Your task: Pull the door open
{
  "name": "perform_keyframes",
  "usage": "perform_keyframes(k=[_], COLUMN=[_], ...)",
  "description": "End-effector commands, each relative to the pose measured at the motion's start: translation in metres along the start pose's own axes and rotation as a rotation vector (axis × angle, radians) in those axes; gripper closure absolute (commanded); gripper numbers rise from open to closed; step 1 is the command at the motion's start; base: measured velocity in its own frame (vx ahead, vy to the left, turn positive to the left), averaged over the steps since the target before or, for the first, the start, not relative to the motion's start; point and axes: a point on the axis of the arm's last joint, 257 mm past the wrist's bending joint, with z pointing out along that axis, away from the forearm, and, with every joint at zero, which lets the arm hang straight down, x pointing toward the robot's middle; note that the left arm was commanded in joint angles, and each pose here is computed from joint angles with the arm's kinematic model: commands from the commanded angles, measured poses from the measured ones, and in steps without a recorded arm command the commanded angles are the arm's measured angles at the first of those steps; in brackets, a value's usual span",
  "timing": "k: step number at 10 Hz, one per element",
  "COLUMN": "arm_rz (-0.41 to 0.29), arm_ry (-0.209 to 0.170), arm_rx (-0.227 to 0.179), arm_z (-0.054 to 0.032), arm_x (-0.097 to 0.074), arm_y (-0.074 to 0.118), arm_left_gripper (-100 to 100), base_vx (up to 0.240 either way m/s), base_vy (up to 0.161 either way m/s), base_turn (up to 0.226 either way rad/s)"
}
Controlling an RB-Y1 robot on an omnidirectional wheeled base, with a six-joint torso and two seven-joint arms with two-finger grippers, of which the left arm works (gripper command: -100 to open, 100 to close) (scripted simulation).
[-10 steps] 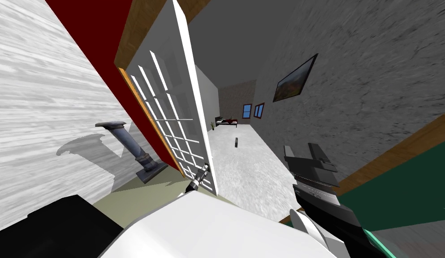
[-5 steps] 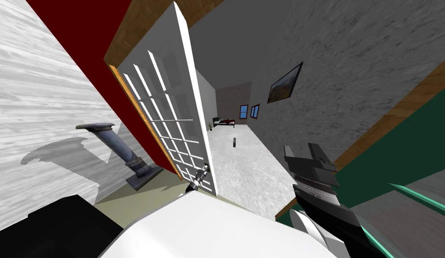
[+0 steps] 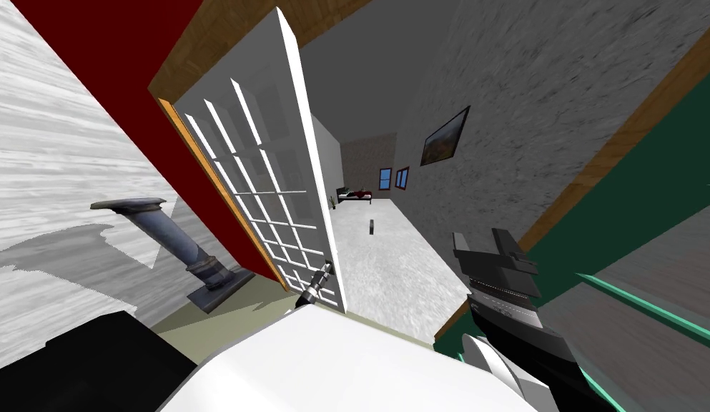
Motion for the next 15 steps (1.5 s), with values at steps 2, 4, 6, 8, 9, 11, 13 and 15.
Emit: perform_keyframes(k=[2,4,6,8,9,11,13,15], arm_rz=[-0.07,-0.117,-0.198,-0.257,-0.294,-0.356,-0.411,-0.463], arm_ry=[-0.021,-0.027,-0.041,-0.049,-0.058,-0.067,-0.077,-0.087], arm_rx=[-0.006,-0.013,-0.026,-0.032,-0.04,-0.046,-0.052,-0.058], arm_z=[0.0048,0.0049,0.0051,0.0052,0.0053,0.0053,0.0053,0.0053], arm_x=[-0.008,-0.009,-0.012,-0.013,-0.015,-0.017,-0.018,-0.02], arm_y=[0.002,0.004,0.007,0.009,0.011,0.013,0.015,0.017], arm_left_gripper=[100,100,100,100,100,100,100,100], base_vx=[-0.034,-0.023,-0.037,-0.029,-0.042,-0.038,-0.032,-0.047], base_vy=[0.019,0.007,0.004,0.01,0.008,0.01,0.009,0.009], base_turn=[-0.107,-0.063,-0.119,-0.063,-0.141,-0.082,-0.069,-0.117])
